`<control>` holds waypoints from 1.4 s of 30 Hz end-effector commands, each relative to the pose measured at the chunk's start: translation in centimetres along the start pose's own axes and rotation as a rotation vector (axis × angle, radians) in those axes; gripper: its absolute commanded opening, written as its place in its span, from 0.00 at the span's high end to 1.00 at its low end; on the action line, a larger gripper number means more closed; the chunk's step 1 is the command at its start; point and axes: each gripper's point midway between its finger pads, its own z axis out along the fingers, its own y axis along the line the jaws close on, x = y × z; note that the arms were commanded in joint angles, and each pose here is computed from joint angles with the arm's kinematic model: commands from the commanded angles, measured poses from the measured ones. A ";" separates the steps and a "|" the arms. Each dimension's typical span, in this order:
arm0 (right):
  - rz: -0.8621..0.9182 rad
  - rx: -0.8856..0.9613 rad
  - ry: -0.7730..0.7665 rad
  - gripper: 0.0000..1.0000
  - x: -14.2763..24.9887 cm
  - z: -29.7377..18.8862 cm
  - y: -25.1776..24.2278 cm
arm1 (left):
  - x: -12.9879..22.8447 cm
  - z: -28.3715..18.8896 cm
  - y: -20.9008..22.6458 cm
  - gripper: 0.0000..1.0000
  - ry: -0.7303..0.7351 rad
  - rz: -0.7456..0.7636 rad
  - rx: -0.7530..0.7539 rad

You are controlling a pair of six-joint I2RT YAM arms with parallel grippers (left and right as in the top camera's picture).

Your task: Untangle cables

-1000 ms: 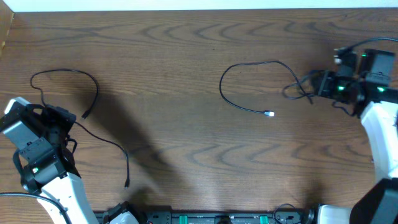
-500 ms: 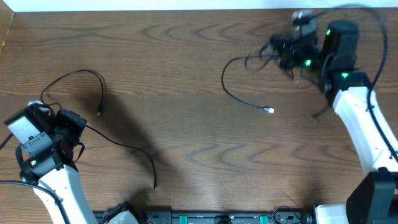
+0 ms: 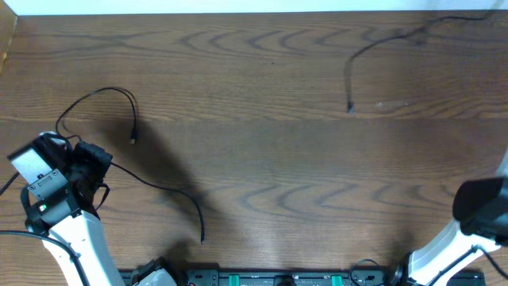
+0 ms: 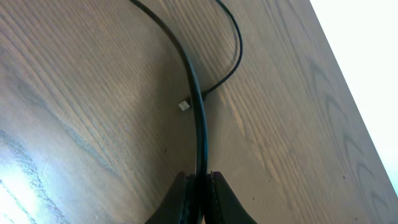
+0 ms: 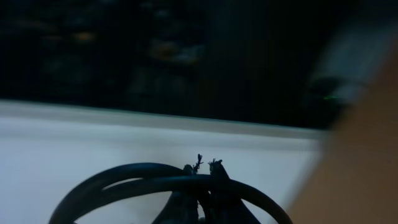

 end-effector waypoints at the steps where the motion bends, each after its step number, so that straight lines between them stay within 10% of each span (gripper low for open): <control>1: -0.049 0.156 -0.068 0.99 -1.5 0.3 -6.2 | -0.1 -0.2 -0.3 0.92 0.003 -0.003 0.015; 6: -0.025 0.201 0.046 0.99 5.1 2.6 -9.4 | 0.1 -0.1 -0.6 0.92 0.009 0.006 0.020; 14: 0.093 0.051 0.603 0.99 30.0 5.6 -3.9 | 1.4 0.2 -2.3 0.91 0.045 0.059 0.052; 18: 0.209 0.057 0.722 0.71 36.5 5.4 -1.9 | 2.1 0.3 -3.0 0.91 0.063 0.084 0.068; 26: 0.226 0.038 0.639 0.01 30.5 5.0 -2.9 | 4.3 0.6 -6.2 0.92 0.105 0.184 0.142; 31: 0.275 -0.052 0.476 0.01 19.8 2.5 -4.6 | 6.0 0.3 -11.2 0.92 0.091 0.313 0.284; 36: 0.671 0.067 0.606 0.01 20.4 -1.5 -6.9 | 8.5 -0.5 -15.7 0.92 0.094 0.425 0.417; 42: 0.824 -0.307 0.552 0.01 15.1 -4.5 -4.3 | 14.4 -2.5 -23.2 0.92 0.118 0.585 0.675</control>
